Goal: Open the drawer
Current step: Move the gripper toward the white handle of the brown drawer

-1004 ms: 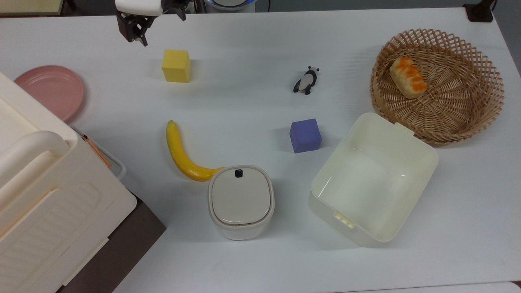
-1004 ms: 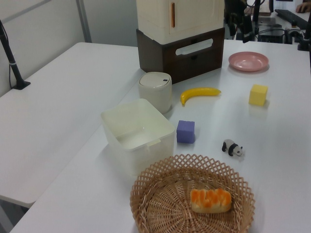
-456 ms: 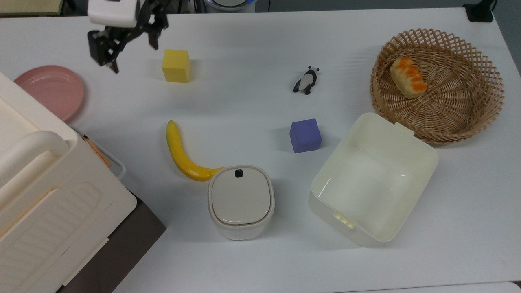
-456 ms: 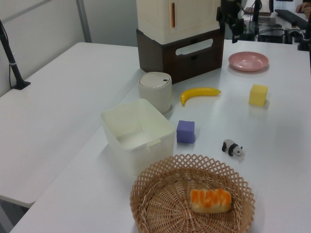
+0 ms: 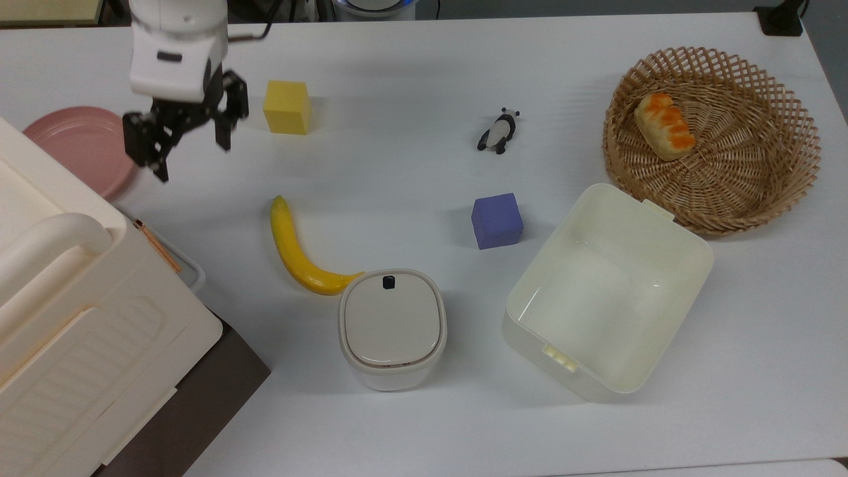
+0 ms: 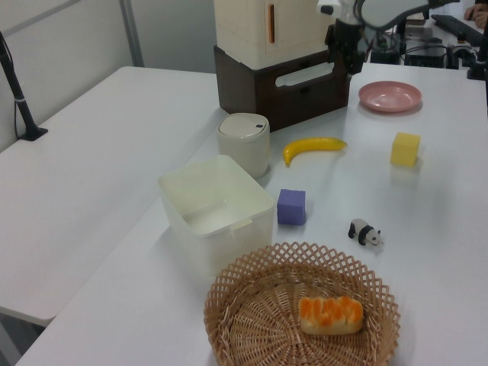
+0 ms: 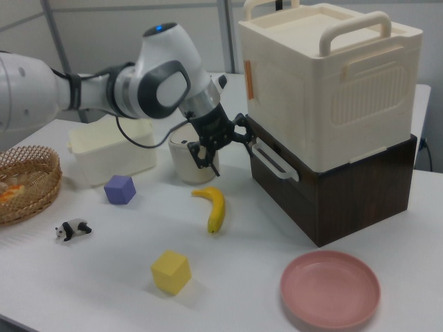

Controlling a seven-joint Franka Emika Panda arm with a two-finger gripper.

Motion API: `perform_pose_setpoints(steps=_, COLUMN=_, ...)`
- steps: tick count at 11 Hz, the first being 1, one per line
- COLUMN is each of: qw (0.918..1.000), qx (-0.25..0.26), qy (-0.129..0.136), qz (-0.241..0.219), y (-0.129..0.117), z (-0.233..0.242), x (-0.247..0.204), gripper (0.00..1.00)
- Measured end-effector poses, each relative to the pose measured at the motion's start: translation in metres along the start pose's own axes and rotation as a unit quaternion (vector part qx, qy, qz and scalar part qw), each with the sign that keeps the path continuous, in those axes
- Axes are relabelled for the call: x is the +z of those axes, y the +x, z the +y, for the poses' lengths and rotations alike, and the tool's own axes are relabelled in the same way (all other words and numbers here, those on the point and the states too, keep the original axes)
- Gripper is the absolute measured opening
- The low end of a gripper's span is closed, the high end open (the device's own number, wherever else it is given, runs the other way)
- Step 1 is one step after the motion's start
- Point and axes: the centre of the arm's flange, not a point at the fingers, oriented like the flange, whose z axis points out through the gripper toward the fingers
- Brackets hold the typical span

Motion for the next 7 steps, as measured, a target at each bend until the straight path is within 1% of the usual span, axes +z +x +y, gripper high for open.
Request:
perform_pose_setpoints(steps=1, qw=0.9998, qx=0.007, qy=-0.017, qz=0.007, y=0.006, z=0.003, x=0.009, gripper=0.95)
perform_pose_setpoints(steps=2, qw=0.9992, qx=0.015, qy=-0.034, qz=0.016, y=0.01, z=0.005, x=0.018, gripper=0.91)
perform_pose_setpoints(steps=4, qw=0.997, qx=0.025, qy=-0.066, qz=0.031, y=0.016, z=0.011, x=0.033, gripper=0.89)
perform_pose_setpoints(steps=5, qw=0.996, qx=0.026, qy=-0.078, qz=0.035, y=0.018, z=0.014, x=0.04, gripper=0.88)
perform_pose_setpoints(steps=6, qw=0.9952, qx=0.026, qy=-0.086, qz=0.037, y=0.019, z=0.015, x=0.046, gripper=0.88)
perform_pose_setpoints(steps=7, qw=0.9947, qx=0.026, qy=-0.092, qz=0.039, y=0.02, z=0.016, x=0.05, gripper=0.85)
